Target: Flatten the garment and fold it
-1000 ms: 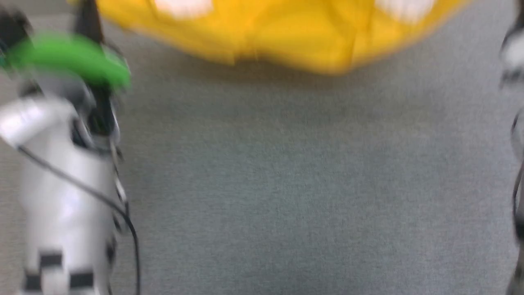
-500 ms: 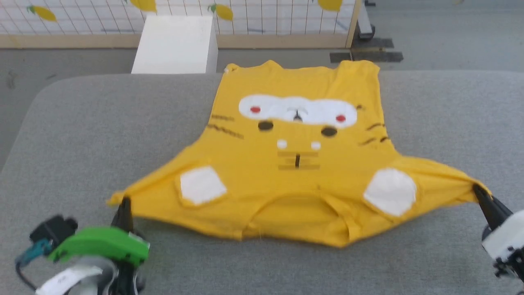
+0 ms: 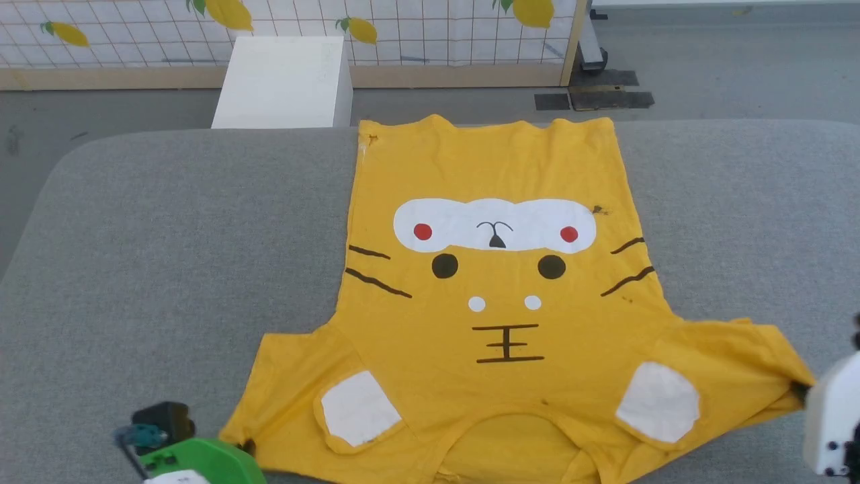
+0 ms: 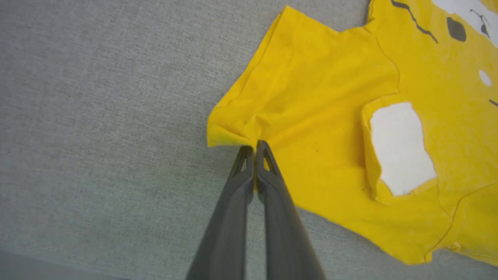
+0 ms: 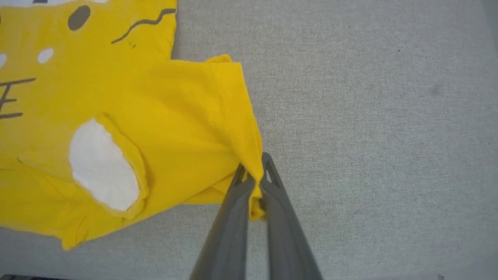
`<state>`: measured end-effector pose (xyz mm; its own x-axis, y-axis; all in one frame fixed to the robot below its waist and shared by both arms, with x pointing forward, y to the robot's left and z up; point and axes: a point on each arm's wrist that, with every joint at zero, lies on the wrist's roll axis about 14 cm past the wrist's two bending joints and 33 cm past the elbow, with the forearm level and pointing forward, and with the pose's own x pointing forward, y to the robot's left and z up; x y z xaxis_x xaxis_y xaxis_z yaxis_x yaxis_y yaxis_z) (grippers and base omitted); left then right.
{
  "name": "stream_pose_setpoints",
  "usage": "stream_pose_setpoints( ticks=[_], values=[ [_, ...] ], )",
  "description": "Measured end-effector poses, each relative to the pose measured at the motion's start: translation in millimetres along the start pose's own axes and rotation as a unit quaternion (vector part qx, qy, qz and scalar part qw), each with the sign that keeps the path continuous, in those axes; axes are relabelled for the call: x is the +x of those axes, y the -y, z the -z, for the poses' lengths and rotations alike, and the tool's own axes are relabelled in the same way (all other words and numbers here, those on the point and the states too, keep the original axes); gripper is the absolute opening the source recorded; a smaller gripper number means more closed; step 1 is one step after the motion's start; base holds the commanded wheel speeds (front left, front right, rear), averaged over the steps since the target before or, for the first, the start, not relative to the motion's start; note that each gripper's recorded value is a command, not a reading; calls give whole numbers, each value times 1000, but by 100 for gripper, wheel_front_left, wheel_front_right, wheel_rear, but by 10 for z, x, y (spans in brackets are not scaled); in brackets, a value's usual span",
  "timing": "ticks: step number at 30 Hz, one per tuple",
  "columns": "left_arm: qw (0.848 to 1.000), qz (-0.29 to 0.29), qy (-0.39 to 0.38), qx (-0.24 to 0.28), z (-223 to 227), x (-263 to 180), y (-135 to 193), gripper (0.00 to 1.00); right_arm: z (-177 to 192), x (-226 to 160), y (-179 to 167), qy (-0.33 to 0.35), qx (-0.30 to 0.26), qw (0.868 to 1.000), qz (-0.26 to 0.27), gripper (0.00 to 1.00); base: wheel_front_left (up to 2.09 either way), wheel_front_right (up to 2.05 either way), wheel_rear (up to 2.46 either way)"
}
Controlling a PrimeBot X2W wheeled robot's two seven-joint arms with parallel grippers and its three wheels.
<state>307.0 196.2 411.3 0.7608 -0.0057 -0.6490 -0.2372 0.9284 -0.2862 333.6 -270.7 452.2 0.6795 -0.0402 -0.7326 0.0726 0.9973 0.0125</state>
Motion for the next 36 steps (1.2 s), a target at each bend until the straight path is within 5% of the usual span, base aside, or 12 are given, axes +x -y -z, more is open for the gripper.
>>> stream_pose_setpoints(
  ticks=[4, 11, 12, 13, 18, 22, 29, 33, 36],
  values=[
    [998, -8, -59, 24, 285, 51, 0, 0, 264, 160, -96, -86, -64, 994, 5, 0, 0, 0, 0],
    [998, -11, -56, 14, 314, 121, -2, 0, 667, 413, -144, -157, -83, 984, 3, 0, 0, 0, 0],
    [999, -12, -51, 13, 299, 123, -7, 0, 691, 428, -156, -160, -82, 984, 1, 22, 0, 0, 0],
    [999, -11, -45, 7, 273, 123, -9, 0, 701, 441, -174, -156, -78, 985, -3, 100, 0, 0, 0],
    [1000, -7, -8, -6, 106, 102, -12, 0, 437, 419, -243, -93, -46, 994, -25, 100, 0, 0, 0],
    [1000, 7, 18, -5, -22, 88, 82, 0, -282, 260, -351, 54, 7, 997, -55, 100, 0, 0, 0],
    [999, 30, 43, -14, -161, 97, 272, 0, -1474, -32, -438, 272, 63, 957, -78, 100, 0, 0, 0],
    [997, 52, 54, -26, -245, 134, 462, 0, -1980, 38, -478, 324, 86, 938, -88, 100, 0, 0, 0],
    [995, 69, 63, -30, -328, 193, 611, 0, -2263, 208, -400, 331, 75, 938, -67, 100, 0, 0, 0]
  ],
)
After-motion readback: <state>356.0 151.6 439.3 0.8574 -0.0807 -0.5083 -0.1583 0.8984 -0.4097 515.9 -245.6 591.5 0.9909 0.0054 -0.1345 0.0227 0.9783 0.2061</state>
